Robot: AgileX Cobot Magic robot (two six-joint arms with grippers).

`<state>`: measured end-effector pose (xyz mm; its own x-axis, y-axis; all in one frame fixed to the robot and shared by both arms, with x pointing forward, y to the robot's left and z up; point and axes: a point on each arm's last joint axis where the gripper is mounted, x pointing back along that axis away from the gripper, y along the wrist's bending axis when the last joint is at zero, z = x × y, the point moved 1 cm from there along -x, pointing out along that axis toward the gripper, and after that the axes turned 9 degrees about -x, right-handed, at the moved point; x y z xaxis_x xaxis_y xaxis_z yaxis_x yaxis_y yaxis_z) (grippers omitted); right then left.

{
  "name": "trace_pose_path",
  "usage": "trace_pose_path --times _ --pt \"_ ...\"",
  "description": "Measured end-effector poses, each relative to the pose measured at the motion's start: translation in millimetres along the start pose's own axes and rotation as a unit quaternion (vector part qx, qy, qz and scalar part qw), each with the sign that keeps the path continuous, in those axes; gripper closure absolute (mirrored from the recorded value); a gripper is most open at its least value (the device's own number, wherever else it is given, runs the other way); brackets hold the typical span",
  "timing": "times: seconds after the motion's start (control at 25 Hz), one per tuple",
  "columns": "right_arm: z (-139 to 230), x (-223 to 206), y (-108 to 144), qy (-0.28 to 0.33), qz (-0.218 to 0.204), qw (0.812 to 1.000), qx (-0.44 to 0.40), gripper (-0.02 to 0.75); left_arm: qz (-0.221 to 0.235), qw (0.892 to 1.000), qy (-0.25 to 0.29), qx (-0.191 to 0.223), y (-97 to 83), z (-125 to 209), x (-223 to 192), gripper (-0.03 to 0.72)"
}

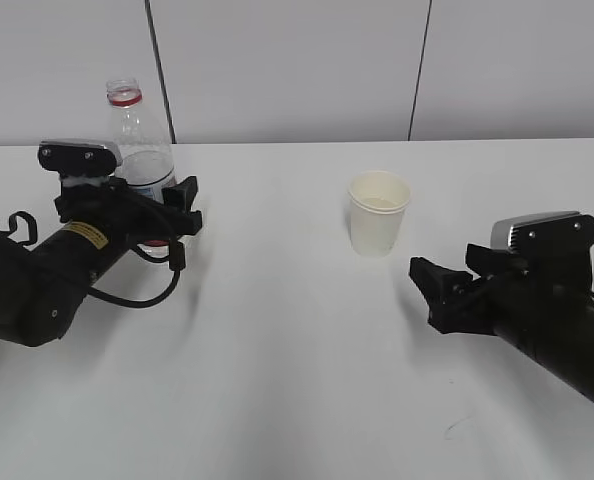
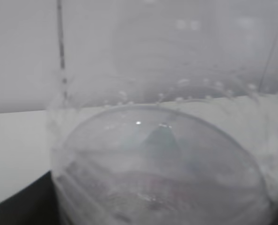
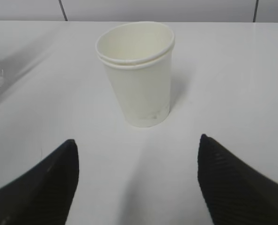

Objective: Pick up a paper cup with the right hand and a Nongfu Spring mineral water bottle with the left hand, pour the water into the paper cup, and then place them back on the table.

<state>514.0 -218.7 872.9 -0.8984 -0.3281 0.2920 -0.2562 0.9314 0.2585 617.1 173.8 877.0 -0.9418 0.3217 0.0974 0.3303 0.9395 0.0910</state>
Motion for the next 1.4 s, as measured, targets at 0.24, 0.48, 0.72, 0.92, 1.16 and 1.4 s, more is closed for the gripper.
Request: trace_pose_path --times 0.24,0.48,0.72,0.92,1.16,1.4 --pt "5 6 -1 0.012 0.003 1.0 0.002 0.153 -0.001 0.999 -0.008 -0.034 2.2 -24 9 0.113" --pt "2 19 1 0.009 0.002 1.0 0.009 0.153 -0.003 0.999 -0.006 -0.043 3.6 -35 33 0.112" --pt "-13 33 7 -0.018 -0.004 1.0 0.021 0.153 -0.001 0.999 -0.028 -0.046 3.9 -52 56 0.112" --pt "-25 38 10 -0.043 -0.01 0.999 0.025 0.153 0.009 0.997 -0.063 -0.05 3.3 -79 78 0.111" --pt "-41 44 15 -0.077 -0.017 0.996 0.03 0.153 -0.008 0.996 -0.083 -0.043 9.3 -114 97 0.113" --pt "-80 37 23 -0.13 -0.027 0.99 0.039 0.153 -0.011 0.997 -0.053 -0.049 13.3 -141 105 0.113"
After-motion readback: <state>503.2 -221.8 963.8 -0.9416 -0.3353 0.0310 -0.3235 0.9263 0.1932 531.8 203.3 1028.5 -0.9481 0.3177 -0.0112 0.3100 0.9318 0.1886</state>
